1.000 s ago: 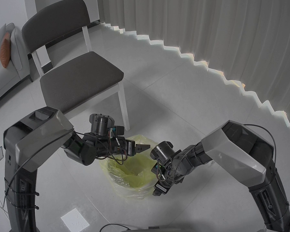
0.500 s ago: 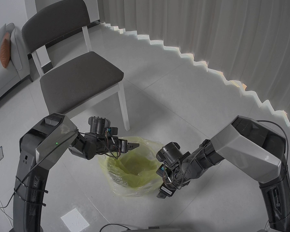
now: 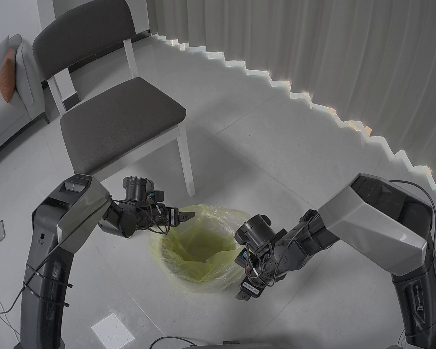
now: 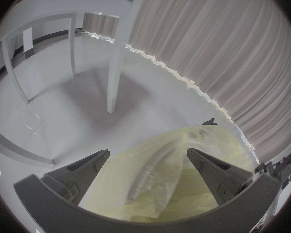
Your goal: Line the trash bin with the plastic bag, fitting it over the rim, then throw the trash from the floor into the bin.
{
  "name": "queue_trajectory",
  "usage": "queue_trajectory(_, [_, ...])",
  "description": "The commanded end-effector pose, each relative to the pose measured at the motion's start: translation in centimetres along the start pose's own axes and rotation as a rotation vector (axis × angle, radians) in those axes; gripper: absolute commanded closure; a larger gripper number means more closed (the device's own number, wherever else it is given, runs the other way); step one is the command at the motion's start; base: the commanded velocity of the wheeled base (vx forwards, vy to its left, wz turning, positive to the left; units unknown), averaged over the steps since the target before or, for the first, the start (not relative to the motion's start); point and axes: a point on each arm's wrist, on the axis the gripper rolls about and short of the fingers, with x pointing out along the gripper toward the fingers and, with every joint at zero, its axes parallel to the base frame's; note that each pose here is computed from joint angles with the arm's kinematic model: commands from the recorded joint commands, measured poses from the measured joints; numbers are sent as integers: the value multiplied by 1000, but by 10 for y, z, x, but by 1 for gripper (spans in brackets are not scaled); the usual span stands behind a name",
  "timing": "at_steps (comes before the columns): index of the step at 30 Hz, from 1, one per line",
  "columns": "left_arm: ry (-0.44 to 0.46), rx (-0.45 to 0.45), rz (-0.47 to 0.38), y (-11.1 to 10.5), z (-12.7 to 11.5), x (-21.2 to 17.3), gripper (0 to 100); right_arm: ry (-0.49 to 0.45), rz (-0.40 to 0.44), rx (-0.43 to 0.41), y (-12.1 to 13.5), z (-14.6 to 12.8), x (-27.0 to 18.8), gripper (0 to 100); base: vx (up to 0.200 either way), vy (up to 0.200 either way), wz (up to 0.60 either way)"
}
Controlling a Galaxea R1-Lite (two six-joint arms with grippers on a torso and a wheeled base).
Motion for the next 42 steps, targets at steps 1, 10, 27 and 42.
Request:
queue_trajectory(1, [31,-9,18,6,-17,17,0,-4,0,1,-1,0,-1,0,0,0,0])
queue_trajectory(10, [16,-8,14,-3,-3,0,0,-62,-19,18,-11,8,-25,0,0,0,0])
queue_trajectory(27, [-24,0,7,-28,2,-65,0,-379,-153,33,8,64,-2,0,0,0,0])
queue_trajectory(42, [-41,12,-6,-38,-19,-75,0,-322,-167,14,14,60,30,0,0,0,0])
